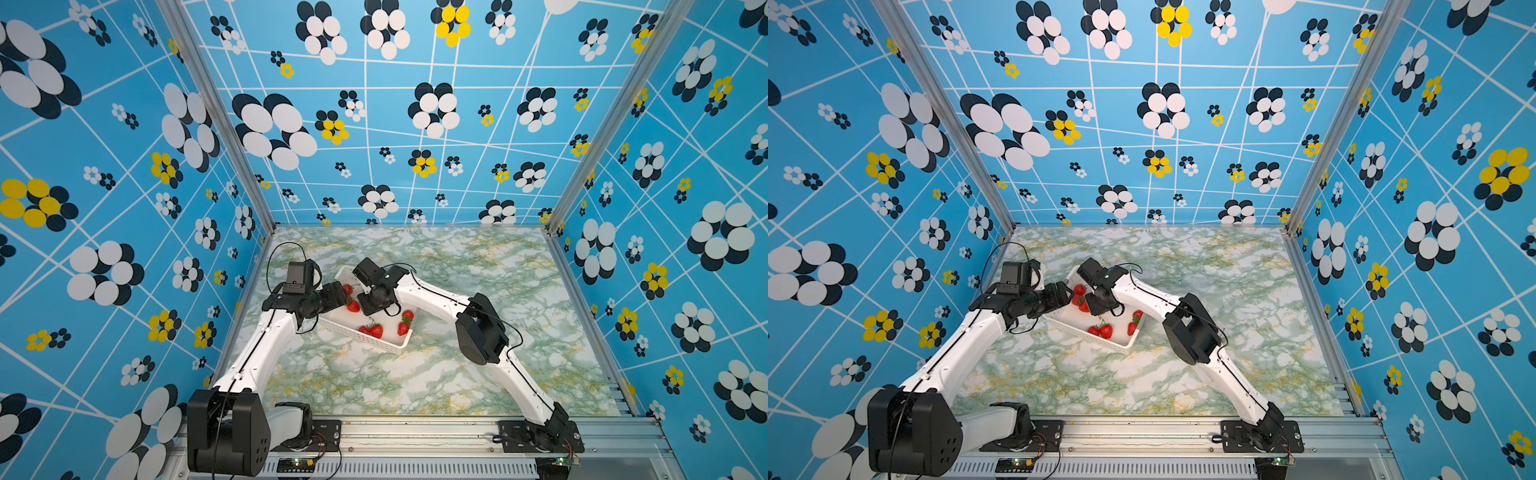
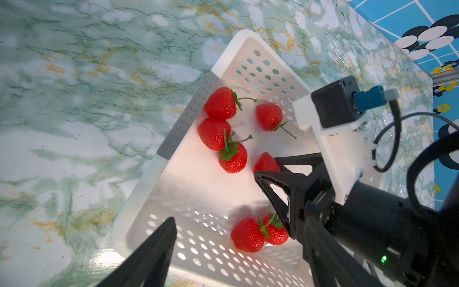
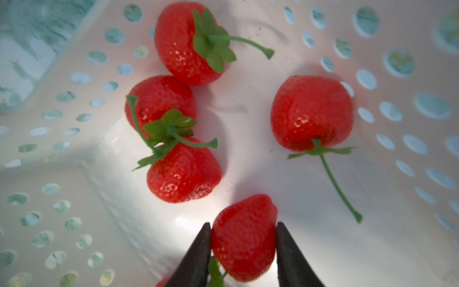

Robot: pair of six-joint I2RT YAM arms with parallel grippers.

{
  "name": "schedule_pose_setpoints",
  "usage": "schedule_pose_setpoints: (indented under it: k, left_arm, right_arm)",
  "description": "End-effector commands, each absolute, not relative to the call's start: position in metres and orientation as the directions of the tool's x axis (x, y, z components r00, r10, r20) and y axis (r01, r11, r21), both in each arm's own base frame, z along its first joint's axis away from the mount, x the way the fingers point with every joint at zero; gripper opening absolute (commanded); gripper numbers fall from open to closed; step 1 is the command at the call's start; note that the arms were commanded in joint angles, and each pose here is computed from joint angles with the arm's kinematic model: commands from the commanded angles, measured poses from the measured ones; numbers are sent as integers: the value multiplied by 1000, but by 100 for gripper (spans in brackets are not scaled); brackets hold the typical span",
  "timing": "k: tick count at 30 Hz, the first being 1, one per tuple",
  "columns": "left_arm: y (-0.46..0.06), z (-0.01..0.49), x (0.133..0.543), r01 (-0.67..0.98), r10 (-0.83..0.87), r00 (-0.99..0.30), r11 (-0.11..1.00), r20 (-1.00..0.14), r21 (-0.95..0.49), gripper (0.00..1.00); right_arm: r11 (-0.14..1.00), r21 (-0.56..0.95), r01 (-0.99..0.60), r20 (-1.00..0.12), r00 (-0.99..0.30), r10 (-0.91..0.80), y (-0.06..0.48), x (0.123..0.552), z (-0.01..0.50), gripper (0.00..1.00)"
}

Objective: Pack strawberries into containers
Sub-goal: Pick up the strawberry from the basket.

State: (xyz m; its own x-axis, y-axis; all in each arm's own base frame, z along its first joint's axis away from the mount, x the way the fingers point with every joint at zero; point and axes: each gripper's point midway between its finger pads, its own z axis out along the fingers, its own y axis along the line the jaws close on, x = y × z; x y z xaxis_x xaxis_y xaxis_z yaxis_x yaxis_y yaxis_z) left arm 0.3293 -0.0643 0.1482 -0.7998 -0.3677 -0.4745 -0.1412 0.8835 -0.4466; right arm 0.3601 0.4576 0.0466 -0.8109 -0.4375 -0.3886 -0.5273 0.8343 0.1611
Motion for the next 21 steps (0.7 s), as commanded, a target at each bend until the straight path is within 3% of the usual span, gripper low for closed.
schedule_pose_setpoints:
  k: [1, 14, 21]
  left_arm:
    - [-65, 151, 328, -135, -372, -797, 878, -476, -460, 82]
    - [-88, 160, 332, -73, -323, -810, 884, -490, -462, 82]
    - [-138, 177, 334, 65, -176, -814, 920, -553, -388, 82]
  right_arm:
    - [836, 138, -531, -418, -797, -437, 448, 364, 70, 24]
    - [856, 134, -500, -466, -794, -391, 421, 357, 116, 25]
    - [914, 113, -390, -491, -821, -290, 349, 345, 144, 26]
